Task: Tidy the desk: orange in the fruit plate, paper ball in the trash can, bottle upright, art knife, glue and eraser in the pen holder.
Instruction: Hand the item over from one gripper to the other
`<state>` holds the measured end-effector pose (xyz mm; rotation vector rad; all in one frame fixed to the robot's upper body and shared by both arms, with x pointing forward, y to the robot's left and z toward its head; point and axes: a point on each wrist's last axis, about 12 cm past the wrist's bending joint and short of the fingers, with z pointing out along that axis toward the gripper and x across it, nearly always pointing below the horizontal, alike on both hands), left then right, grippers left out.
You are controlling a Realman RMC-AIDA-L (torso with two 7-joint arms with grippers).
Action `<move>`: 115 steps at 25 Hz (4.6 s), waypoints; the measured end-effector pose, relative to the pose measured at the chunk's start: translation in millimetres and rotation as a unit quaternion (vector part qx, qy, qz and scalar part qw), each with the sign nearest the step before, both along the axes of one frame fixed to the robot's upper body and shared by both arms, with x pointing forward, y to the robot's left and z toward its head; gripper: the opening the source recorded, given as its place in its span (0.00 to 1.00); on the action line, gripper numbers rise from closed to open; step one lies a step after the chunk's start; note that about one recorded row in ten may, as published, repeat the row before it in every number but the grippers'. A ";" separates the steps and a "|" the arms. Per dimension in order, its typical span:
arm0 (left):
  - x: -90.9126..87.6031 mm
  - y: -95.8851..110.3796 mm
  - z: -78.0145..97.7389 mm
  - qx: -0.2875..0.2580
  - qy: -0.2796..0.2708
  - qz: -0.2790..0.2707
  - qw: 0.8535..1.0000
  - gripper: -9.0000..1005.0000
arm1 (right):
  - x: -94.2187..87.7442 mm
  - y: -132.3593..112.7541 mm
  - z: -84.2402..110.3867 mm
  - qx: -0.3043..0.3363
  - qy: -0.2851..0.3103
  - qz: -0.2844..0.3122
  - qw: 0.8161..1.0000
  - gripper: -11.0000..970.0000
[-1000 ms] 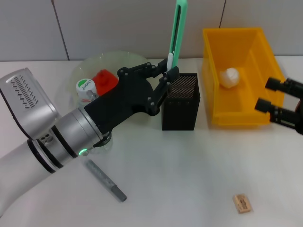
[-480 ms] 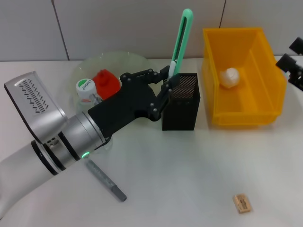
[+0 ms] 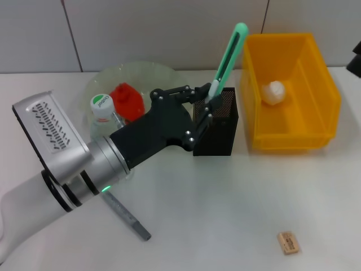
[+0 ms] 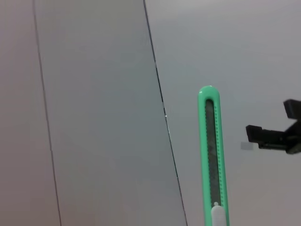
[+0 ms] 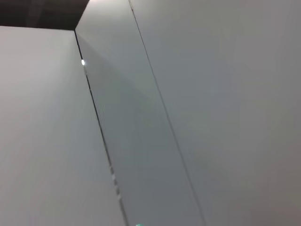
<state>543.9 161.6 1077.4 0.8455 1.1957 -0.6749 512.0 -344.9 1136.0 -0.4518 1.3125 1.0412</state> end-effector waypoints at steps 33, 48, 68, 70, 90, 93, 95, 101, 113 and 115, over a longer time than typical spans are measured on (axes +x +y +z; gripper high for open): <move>1.6 -6.7 3.7 0.051 -0.091 -0.002 0.995 0.23 | 9.5 -17.9 40.5 -0.061 0.170 0.116 0.977 0.73; 10.0 -12.5 8.6 0.056 -0.091 0.002 0.994 0.23 | 18.2 -5.4 35.2 -0.091 0.144 0.127 0.977 0.73; 2.6 -25.4 11.1 0.005 -0.009 -0.043 0.999 0.23 | 8.2 43.0 -15.3 -0.065 -0.065 0.034 0.995 0.73; 2.7 -25.4 11.4 0.004 -0.008 -0.043 0.999 0.24 | 8.9 44.9 -15.9 -0.061 -0.066 0.034 0.995 0.72; 3.6 -30.1 14.2 -0.010 0.017 -0.054 0.998 0.24 | 22.7 69.4 -23.0 -0.064 -0.076 0.040 0.994 0.72; 3.3 -30.9 14.8 -0.011 0.016 -0.056 0.998 0.24 | 25.9 76.3 -25.3 -0.068 -0.082 0.040 0.994 0.72; 3.3 -31.1 14.9 -0.011 0.016 -0.056 0.998 0.24 | 27.4 80.3 -26.7 -0.071 -0.083 0.041 0.993 0.72; 3.9 -30.2 14.9 -0.013 0.016 -0.051 0.999 0.24 | 30.4 89.0 -29.0 -0.079 -0.083 0.049 0.992 0.72; 6.8 -32.1 15.4 -0.017 -0.001 -0.009 1.000 0.24 | 30.5 89.9 -29.2 -0.047 -0.097 0.012 0.994 0.72; 5.6 -37.1 15.2 -0.012 -0.006 0.001 1.000 0.24 | 30.4 91.1 -30.0 -0.039 -0.100 0.003 0.994 0.72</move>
